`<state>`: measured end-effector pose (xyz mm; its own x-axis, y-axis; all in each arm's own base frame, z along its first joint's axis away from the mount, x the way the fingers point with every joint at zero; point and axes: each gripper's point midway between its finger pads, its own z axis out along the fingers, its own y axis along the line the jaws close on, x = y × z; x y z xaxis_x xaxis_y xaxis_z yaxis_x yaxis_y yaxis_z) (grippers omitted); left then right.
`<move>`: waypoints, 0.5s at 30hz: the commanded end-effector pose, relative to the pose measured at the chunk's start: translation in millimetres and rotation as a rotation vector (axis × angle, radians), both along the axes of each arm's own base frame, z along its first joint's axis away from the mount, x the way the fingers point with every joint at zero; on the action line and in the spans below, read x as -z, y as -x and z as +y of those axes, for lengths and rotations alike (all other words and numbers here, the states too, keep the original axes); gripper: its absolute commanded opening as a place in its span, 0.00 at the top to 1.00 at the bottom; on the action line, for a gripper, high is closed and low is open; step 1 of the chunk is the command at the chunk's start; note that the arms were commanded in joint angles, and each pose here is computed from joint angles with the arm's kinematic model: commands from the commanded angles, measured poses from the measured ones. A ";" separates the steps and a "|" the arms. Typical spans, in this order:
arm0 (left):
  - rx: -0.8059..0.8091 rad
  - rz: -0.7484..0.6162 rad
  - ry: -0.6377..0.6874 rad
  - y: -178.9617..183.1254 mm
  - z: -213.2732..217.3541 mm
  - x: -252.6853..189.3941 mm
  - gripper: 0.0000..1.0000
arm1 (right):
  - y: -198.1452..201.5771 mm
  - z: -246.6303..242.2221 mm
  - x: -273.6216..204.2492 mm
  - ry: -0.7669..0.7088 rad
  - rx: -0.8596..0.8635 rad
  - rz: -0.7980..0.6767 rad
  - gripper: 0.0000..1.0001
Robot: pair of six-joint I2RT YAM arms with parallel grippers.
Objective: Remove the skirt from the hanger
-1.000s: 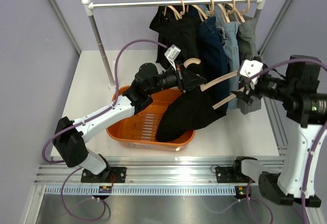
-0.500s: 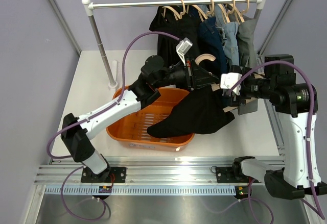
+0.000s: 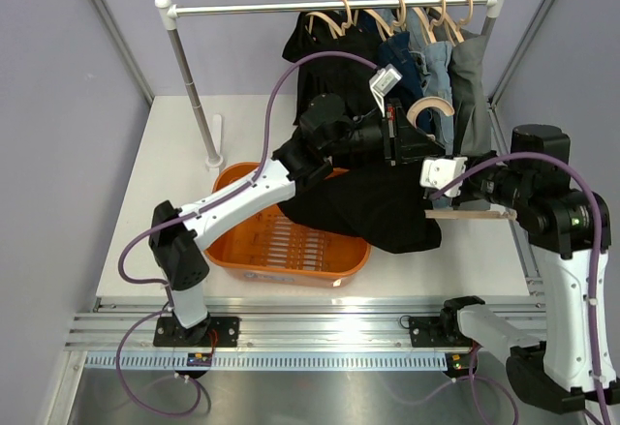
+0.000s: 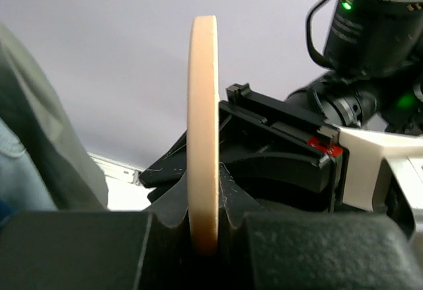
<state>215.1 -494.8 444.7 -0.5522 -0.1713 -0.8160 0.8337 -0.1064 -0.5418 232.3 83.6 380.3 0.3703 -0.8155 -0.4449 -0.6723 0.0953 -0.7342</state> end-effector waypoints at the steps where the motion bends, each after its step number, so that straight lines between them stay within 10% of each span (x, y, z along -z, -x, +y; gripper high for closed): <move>1: 0.007 -0.067 0.164 9.0 5.9 -60.2 1.00 | 3.0 -19.1 -2.2 0.058 0.083 -0.059 0.88; 15: -0.074 -0.151 0.108 -10.6 13.3 -58.8 0.79 | 27.0 -68.6 14.5 0.130 0.251 -0.058 1.00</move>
